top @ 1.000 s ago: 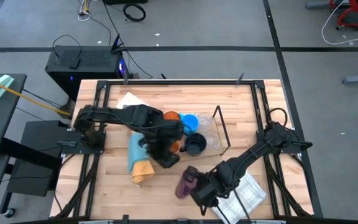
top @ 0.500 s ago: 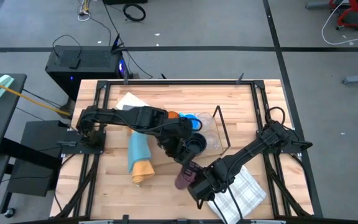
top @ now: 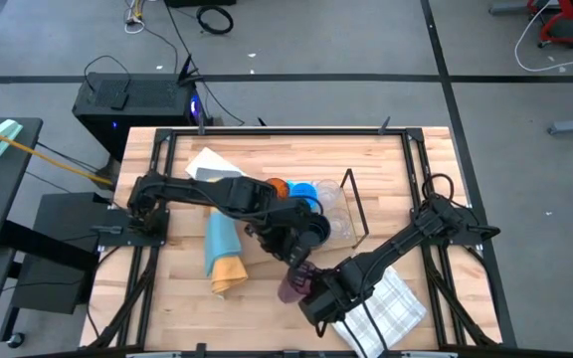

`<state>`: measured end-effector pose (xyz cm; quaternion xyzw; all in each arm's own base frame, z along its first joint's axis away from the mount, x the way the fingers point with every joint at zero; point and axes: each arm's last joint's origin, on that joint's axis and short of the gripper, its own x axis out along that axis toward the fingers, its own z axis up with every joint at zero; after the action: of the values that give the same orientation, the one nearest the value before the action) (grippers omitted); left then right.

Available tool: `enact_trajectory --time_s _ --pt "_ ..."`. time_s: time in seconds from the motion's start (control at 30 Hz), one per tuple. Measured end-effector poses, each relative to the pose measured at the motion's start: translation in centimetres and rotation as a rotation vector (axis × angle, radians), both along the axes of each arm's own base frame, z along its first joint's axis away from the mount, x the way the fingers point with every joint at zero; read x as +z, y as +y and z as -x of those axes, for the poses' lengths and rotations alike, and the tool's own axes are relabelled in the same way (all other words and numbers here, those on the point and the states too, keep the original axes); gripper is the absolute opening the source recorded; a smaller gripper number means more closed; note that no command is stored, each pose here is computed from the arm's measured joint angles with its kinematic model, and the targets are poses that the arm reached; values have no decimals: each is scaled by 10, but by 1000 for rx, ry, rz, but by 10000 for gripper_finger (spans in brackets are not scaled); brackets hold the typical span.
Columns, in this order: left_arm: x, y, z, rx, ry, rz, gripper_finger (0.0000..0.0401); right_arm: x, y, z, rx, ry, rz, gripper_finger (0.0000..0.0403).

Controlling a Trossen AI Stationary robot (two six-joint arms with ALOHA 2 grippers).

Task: Stack small to large cups/mugs on shelf
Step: Put the violet cup on the shelf

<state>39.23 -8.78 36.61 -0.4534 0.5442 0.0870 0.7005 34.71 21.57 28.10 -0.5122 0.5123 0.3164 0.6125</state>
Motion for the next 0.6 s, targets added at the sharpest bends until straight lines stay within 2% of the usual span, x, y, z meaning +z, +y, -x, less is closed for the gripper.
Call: enact_trajectory --time_s 0.3,0.43,0.6 --pt "-13 -15 -4 -45 39 -17 72 -4 13 7 45 35 -17 4" --pt "-16 -19 -5 -56 44 -19 85 -20 22 7 50 95 -17 4" --pt "-15 -21 -4 -58 43 -17 94 -30 30 7 59 100 12 4"
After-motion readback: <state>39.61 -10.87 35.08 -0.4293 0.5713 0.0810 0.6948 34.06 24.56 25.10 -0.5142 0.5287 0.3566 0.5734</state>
